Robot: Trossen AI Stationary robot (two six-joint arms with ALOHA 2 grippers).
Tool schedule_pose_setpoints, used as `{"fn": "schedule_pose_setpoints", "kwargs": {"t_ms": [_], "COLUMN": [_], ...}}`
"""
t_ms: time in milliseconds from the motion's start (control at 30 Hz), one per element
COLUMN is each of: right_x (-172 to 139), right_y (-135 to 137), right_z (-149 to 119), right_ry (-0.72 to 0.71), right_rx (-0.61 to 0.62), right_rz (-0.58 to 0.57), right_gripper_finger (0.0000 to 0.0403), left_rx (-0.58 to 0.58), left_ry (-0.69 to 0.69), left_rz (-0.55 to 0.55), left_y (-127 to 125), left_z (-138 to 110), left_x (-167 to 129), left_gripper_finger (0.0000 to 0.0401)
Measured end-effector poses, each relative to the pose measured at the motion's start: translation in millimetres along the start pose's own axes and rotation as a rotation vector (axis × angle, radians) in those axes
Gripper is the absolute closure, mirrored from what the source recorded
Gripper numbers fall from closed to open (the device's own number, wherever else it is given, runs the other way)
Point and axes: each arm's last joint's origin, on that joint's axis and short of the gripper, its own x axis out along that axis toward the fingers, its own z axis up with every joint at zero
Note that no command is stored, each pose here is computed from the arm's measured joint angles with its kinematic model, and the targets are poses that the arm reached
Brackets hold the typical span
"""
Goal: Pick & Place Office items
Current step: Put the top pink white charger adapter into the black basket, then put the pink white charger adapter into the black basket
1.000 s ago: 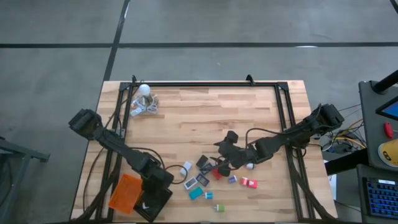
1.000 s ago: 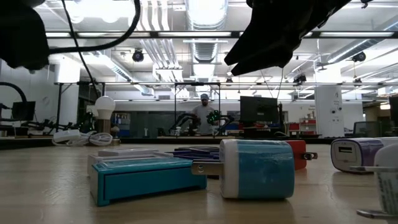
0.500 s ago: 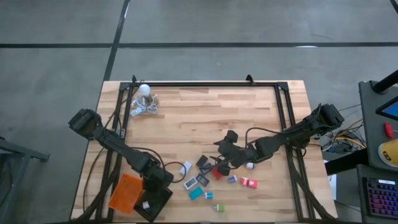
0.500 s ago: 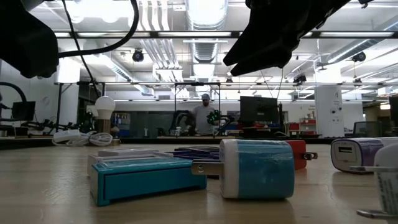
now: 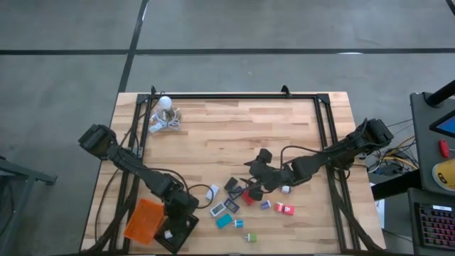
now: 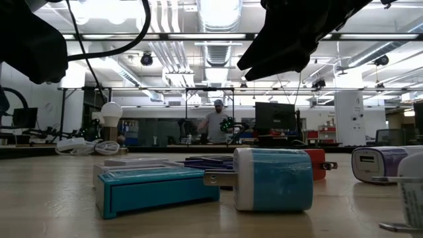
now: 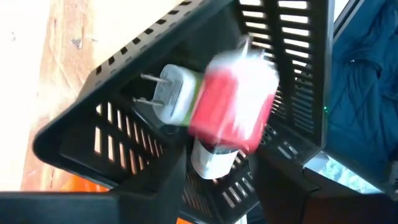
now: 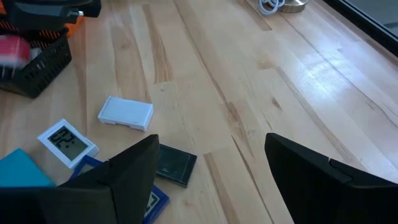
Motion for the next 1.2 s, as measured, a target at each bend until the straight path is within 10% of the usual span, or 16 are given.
{"fn": "schedule_pose_setpoints", "kwargs": {"t_ms": [733, 1200], "right_x": [0, 0], "right_y": [0, 1], "right_z": [0, 1], "right_ry": [0.000, -0.003], "right_rx": [0.005, 0.080], "right_rz": [0.003, 0.018], "right_gripper_finger": [0.0117, 0.0106], "left_rx": [0.117, 0.467], "left_ry": [-0.013, -0.278], "left_rz": [-0.065, -0.125], "left_y": [-8, -24], "left_z": [-4, -12], "left_x": [-14, -55], "left_gripper_finger": [0.0218, 0.0217]}}
